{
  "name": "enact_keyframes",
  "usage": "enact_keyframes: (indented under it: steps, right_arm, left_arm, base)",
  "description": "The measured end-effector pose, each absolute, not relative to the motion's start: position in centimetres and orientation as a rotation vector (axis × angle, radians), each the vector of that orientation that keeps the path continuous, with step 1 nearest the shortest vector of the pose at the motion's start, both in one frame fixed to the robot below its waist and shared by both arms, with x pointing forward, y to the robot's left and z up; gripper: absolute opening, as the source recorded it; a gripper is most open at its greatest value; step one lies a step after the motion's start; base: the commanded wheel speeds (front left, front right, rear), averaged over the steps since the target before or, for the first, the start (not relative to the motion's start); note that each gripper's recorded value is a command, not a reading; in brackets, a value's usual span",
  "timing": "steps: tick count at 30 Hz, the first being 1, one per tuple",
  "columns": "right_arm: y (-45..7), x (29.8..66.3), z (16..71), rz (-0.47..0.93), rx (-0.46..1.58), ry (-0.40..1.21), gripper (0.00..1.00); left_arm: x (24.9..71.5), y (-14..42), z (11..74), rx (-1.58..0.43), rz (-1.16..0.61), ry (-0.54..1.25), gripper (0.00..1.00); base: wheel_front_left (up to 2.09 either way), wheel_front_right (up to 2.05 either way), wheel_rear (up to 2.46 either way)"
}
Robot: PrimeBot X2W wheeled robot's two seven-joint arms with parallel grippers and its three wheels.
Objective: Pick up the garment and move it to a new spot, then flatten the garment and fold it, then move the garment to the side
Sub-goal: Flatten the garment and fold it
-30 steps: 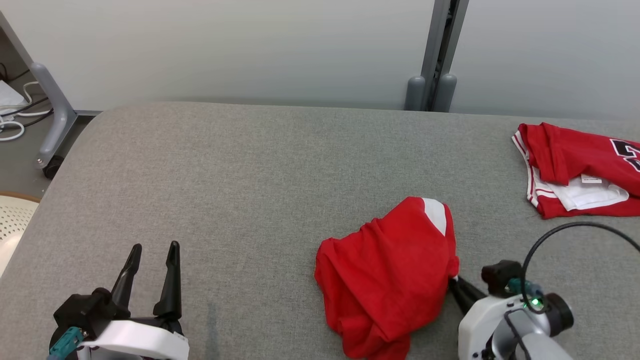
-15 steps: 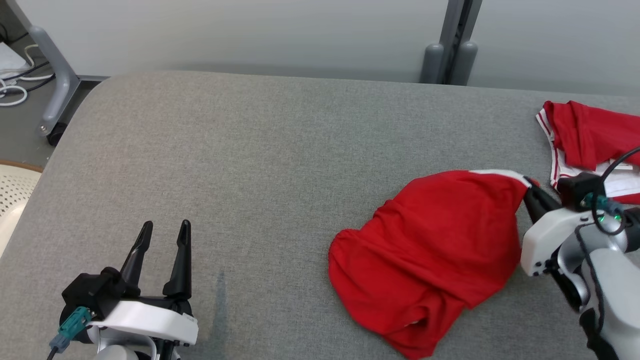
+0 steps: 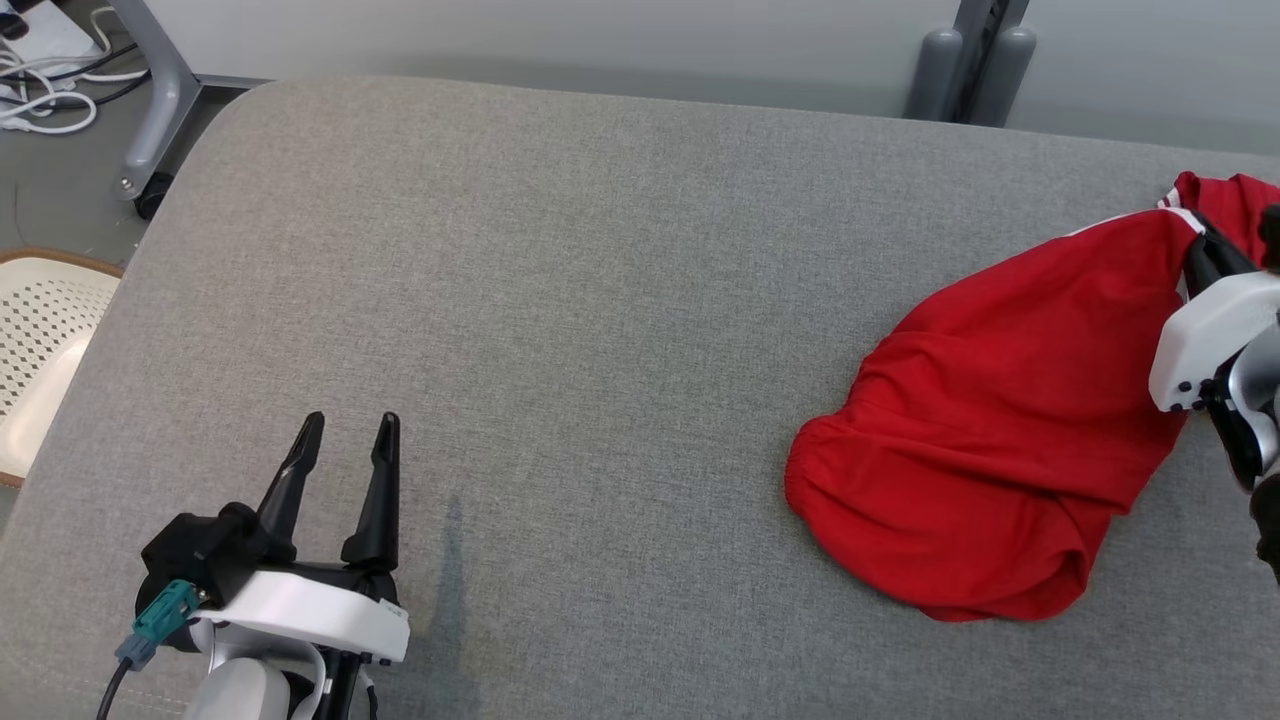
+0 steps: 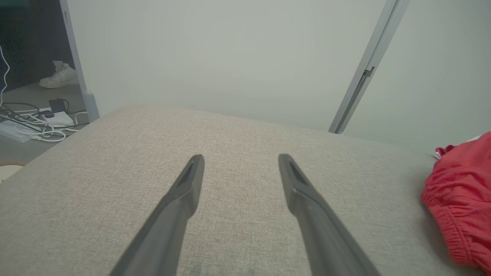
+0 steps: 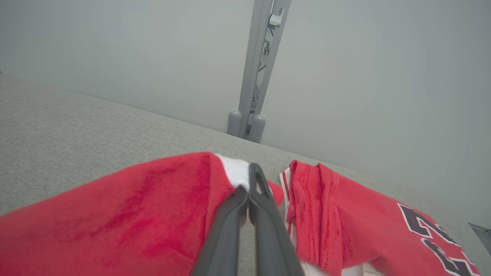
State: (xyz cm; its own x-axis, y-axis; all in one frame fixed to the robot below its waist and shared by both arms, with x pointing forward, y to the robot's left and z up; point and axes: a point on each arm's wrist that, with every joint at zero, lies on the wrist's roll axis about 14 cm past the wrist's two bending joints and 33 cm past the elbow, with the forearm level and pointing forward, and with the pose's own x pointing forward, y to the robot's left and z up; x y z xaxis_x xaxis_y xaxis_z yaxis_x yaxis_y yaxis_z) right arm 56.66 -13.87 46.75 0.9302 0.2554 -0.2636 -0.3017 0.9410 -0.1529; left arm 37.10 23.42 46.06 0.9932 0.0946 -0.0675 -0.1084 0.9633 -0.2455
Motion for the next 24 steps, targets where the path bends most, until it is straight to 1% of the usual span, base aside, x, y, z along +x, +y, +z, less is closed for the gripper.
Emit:
enact_keyframes:
  steps: [1, 8, 12, 18, 21, 24]
  right_arm:
    - [-13.8, 56.6, 46.6, 0.285, -0.187, 0.250, 1.00]
    - [-13.5, 55.6, 47.0, 0.272, -0.151, 0.228, 1.00]
    - [-14.1, 54.8, 48.5, 0.250, -0.126, 0.180, 1.00]
    - [-14.5, 53.0, 49.8, 0.223, -0.051, 0.124, 1.00]
    - [-14.5, 51.4, 50.1, 0.218, -0.008, 0.099, 1.00]
    - [-15.7, 50.0, 51.1, 0.196, 0.015, 0.053, 1.00]
  left_arm:
    - [37.1, 23.4, 46.0, -0.250, 0.103, 0.058, 1.00]
    - [37.2, 22.8, 46.6, -0.250, 0.078, 0.041, 1.00]
    - [37.3, 22.2, 47.1, -0.246, 0.055, 0.028, 1.00]
    - [37.6, 20.9, 47.3, -0.252, 0.015, 0.022, 1.00]
    - [38.0, 20.1, 47.6, -0.248, -0.012, 0.014, 1.00]
    - [38.3, 19.0, 47.9, -0.250, -0.043, 0.009, 1.00]
  base:
    - [0.00, 0.00, 0.00]
    - [0.00, 0.00, 0.00]
    - [0.00, 0.00, 0.00]
    - [0.00, 0.00, 0.00]
    - [0.00, 0.00, 0.00]
    - [0.00, 0.00, 0.00]
